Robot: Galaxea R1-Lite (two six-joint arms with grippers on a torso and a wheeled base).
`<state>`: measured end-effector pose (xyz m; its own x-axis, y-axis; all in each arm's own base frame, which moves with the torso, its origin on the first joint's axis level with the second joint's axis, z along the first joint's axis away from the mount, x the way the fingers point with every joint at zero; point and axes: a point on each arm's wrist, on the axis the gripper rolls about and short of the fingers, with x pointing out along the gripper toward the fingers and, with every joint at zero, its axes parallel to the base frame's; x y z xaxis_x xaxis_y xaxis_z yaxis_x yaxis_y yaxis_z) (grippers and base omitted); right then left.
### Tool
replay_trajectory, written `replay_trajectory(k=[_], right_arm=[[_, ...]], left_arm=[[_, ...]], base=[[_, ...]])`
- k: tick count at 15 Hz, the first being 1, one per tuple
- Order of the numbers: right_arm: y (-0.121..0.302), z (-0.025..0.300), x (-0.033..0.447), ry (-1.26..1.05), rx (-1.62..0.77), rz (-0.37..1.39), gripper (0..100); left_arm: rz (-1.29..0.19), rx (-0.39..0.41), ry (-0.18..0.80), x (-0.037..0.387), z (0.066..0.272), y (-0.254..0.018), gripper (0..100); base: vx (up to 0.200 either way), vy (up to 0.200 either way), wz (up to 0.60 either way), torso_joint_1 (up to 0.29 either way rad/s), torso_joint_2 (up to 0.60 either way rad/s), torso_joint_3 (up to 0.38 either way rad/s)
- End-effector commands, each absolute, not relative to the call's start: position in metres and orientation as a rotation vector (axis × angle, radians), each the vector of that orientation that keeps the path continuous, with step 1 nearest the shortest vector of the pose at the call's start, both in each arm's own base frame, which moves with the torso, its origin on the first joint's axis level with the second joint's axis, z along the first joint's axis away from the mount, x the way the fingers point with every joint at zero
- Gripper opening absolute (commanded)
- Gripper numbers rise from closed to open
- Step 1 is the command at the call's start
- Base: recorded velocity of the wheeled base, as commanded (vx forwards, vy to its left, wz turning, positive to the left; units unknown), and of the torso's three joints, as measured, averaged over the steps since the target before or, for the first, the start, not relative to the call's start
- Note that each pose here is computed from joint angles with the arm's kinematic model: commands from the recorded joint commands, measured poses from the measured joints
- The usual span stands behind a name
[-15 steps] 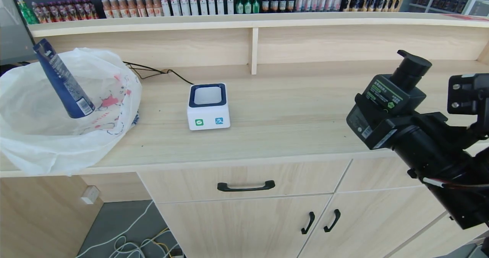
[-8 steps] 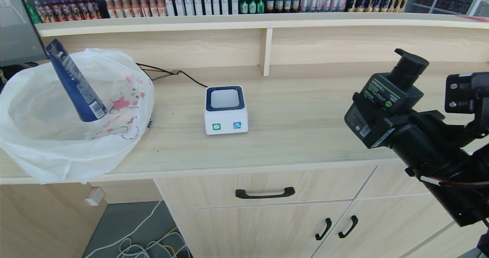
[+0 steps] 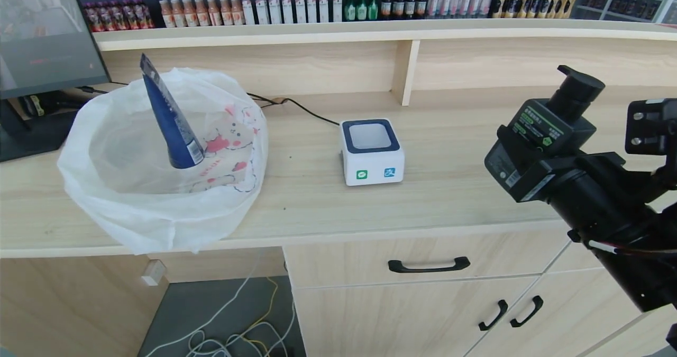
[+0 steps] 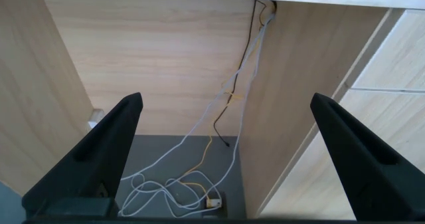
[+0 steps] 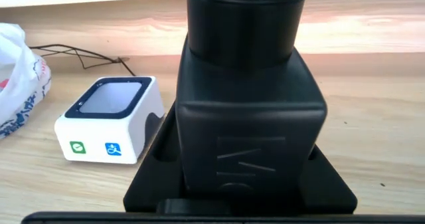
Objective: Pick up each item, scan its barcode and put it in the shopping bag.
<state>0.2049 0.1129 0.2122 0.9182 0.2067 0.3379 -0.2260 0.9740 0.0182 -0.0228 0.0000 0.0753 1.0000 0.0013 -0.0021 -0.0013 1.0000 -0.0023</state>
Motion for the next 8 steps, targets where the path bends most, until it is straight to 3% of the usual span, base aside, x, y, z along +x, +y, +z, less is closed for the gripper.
replay_trajectory(k=[1, 3, 8], right_arm=[[0.113, 0.214, 0.204, -0.348, 0.060, 0.223, 0], [0.114, 0.222, 0.205, -0.377, 0.074, 0.210, 0], [0.120, 0.220, 0.200, -0.377, 0.084, 0.245, 0]], left_arm=[[0.002, -0.003, 0.002, -0.023, 0.075, 0.000, 100], [0.002, -0.003, 0.002, -0.023, 0.075, 0.000, 100], [0.000, 0.002, 0.002, -0.023, 0.075, 0.000, 100]], base=[[0.000, 0.200, 0.00, -0.002, 0.00, 0.007], [0.000, 0.200, 0.00, 0.002, 0.00, 0.000], [0.000, 0.000, 0.00, 0.000, 0.00, 0.000]])
